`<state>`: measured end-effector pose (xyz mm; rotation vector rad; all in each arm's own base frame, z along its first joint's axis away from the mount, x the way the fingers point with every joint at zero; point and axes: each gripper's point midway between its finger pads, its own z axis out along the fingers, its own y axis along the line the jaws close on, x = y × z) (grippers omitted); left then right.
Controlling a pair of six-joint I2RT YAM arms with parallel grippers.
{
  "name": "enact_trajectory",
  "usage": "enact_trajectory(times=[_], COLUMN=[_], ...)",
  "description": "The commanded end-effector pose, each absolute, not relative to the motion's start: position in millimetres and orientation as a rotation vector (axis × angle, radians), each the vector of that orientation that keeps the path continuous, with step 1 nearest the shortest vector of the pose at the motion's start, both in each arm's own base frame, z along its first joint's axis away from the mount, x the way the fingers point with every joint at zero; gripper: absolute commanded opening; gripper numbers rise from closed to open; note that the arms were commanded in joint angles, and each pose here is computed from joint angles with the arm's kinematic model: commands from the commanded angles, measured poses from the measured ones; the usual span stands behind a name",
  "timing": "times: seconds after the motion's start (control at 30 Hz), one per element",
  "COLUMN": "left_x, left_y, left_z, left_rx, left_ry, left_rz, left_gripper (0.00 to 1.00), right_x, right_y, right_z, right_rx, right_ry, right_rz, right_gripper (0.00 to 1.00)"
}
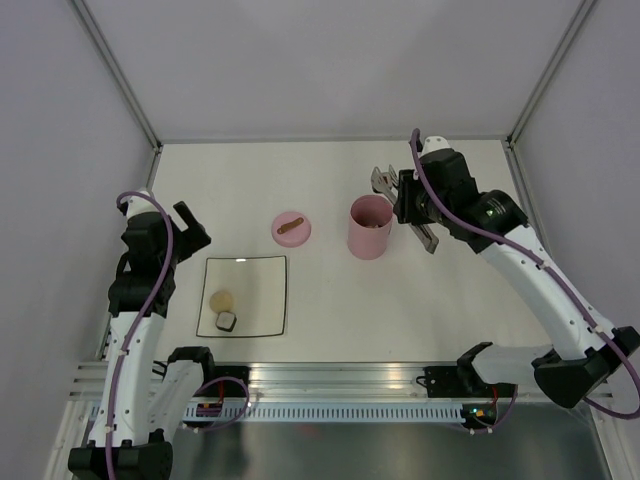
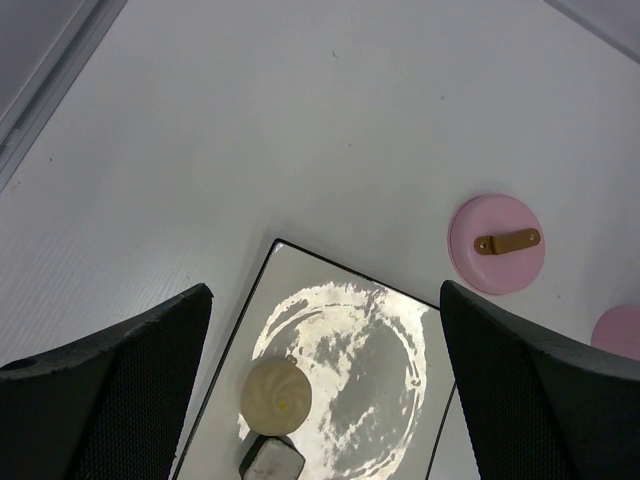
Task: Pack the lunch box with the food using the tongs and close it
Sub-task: Place the fake food in the packing box.
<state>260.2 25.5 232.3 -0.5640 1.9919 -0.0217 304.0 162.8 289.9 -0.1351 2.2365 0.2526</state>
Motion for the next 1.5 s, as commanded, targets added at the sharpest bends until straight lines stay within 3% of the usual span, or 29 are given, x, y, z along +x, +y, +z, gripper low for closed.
enact_trajectory(times=[0.0, 0.7, 1.03, 1.47], left_x=[262, 261, 262, 262], left_y=[30, 32, 33, 33], left_z=[234, 230, 228, 227], left_rx=[-0.536, -0.543, -0.543, -0.541], left_ry=[1.987, 1.994, 2.001, 2.007], left_rz=[0.012, 0.033, 0.037, 0.037], left_gripper=[1.0, 1.0, 1.0, 1.0], right_x=[278, 285, 288, 288], right_y=[166, 170, 175, 180], right_z=[282, 254, 247, 260], right_rx=[-0.148, -0.186, -0.192, -0.194], right_ry=[2.284, 2.294, 2.299, 2.274], right_rz=[0.343, 0.326, 0.343, 0.385], right_gripper=[0.27, 0.36, 0.54, 0.6])
